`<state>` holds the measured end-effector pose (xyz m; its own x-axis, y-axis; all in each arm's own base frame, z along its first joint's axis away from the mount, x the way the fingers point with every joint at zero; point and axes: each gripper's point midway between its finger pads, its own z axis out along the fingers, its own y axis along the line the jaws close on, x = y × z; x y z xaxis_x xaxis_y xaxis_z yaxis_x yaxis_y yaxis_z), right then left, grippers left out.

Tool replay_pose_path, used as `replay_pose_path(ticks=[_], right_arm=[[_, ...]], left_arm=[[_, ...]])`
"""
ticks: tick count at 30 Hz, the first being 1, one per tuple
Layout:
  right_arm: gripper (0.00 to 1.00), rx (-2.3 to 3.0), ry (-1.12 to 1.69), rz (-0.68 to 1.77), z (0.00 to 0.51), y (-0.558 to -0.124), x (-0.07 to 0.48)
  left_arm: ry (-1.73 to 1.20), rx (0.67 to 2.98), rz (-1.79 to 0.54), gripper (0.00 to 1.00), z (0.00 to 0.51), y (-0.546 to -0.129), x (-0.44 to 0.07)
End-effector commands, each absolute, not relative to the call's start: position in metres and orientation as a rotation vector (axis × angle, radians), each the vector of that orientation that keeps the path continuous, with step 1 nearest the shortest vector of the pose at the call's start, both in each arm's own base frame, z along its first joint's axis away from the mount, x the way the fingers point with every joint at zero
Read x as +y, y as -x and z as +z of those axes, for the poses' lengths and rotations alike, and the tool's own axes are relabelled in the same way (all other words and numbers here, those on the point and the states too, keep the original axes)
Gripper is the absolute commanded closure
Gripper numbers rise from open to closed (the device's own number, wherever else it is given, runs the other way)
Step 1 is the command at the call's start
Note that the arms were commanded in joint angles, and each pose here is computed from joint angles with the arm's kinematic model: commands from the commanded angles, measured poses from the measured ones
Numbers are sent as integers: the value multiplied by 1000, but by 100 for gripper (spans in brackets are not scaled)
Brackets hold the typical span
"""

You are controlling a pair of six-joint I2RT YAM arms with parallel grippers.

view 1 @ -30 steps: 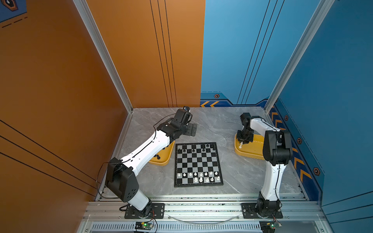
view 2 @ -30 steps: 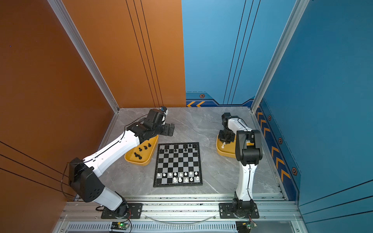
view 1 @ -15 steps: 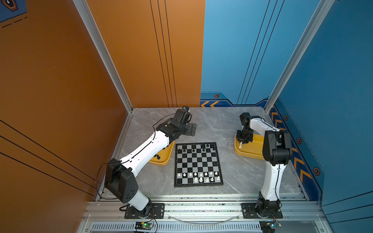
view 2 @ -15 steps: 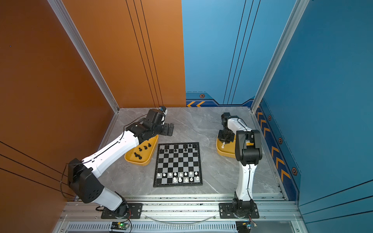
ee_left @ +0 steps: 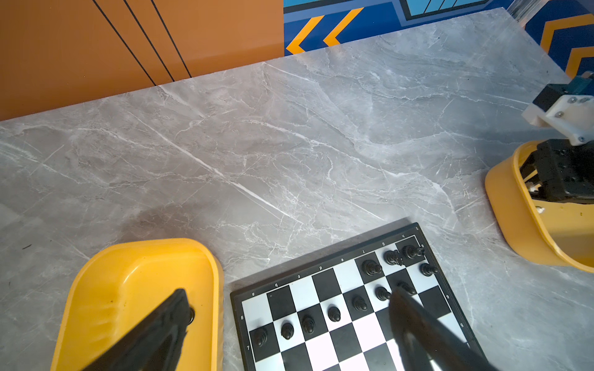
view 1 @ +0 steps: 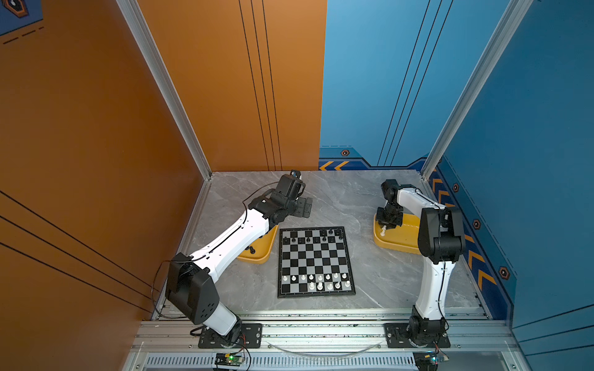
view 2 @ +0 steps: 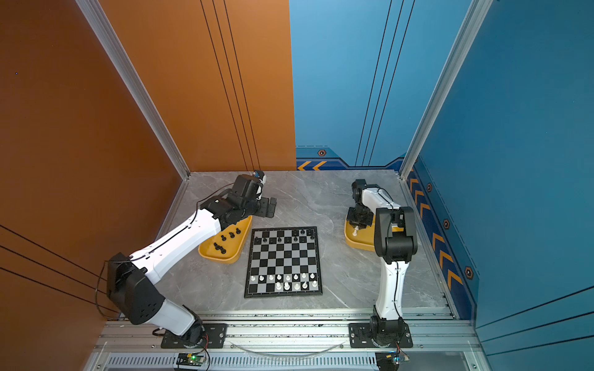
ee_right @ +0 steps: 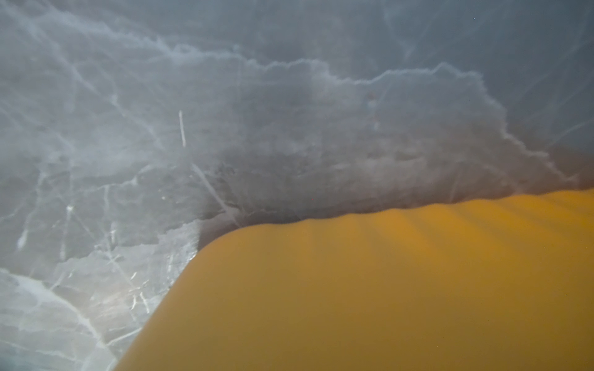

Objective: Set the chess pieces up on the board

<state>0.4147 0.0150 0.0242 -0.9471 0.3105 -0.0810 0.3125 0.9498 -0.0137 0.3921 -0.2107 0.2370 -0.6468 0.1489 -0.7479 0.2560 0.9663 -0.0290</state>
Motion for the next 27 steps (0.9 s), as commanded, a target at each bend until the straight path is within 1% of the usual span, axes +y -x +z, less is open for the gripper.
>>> replay_pose_path(ticks=[1, 3, 5, 9, 19, 22, 27], right_arm=[[72, 3001, -463, -67, 41, -417, 13], [72, 3004, -462, -67, 40, -416, 13], [71, 2971, -459, -57, 54, -419, 13], [69, 2967, -456, -56, 56, -420, 13], [69, 2973, -456, -56, 60, -418, 13], [70, 2980, -459, -55, 60, -414, 14], [78, 2981, -454, -52, 61, -414, 15]], left_arm=[[-267, 2258, -161, 2, 246, -390, -204], [-266, 2255, -162, 2, 246, -390, -204], [-266, 2254, -164, 2, 246, -391, -205], [-266, 2251, -169, 2, 246, -392, -206], [-259, 2242, -172, 2, 245, -396, -208], [-259, 2240, -175, 2, 244, -397, -209], [-257, 2241, -186, 2, 242, -399, -211]])
